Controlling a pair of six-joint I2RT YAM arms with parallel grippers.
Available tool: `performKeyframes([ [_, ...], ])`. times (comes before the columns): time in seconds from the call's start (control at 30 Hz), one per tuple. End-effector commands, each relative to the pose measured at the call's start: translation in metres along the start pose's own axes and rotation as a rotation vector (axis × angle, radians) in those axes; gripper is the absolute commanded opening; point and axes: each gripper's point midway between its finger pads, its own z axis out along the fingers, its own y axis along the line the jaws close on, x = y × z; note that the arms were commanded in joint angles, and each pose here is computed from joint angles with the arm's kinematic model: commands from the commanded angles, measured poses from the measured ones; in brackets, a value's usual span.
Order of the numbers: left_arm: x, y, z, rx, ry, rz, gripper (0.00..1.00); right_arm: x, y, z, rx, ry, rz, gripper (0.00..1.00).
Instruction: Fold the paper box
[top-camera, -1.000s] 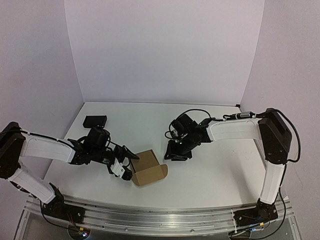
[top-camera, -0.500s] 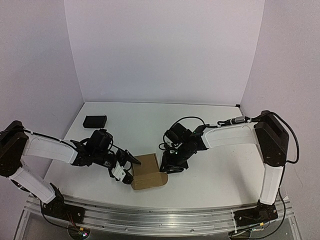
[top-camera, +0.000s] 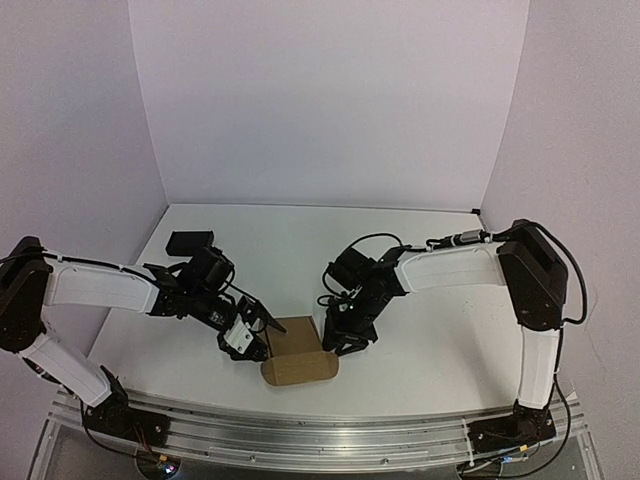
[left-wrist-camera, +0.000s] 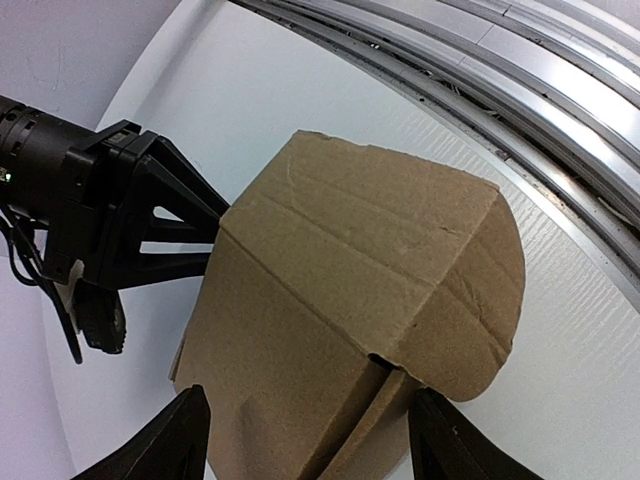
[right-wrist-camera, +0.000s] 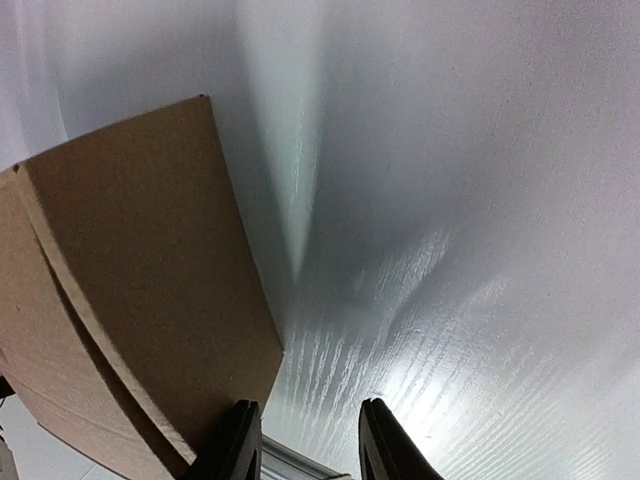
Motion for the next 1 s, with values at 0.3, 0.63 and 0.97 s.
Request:
performKeyframes([
  [0.3, 0.016, -0.007, 0.024, 0.086, 0.048, -0.122, 0.71, 0.003, 0.036, 0.003, 0.013, 0.078, -0.082, 0.38],
  [0.63, 0.038, 0.006, 0.0, 0.054, 0.11, -0.153, 0.71, -0.006, 0.004, -0.022, 0.111, 0.002, -0.076, 0.44],
  [0.97, 0.046, 0.003, -0.022, 0.066, 0.143, -0.144, 0.74, -0.004, -0.037, -0.054, 0.299, -0.034, -0.071, 0.48],
])
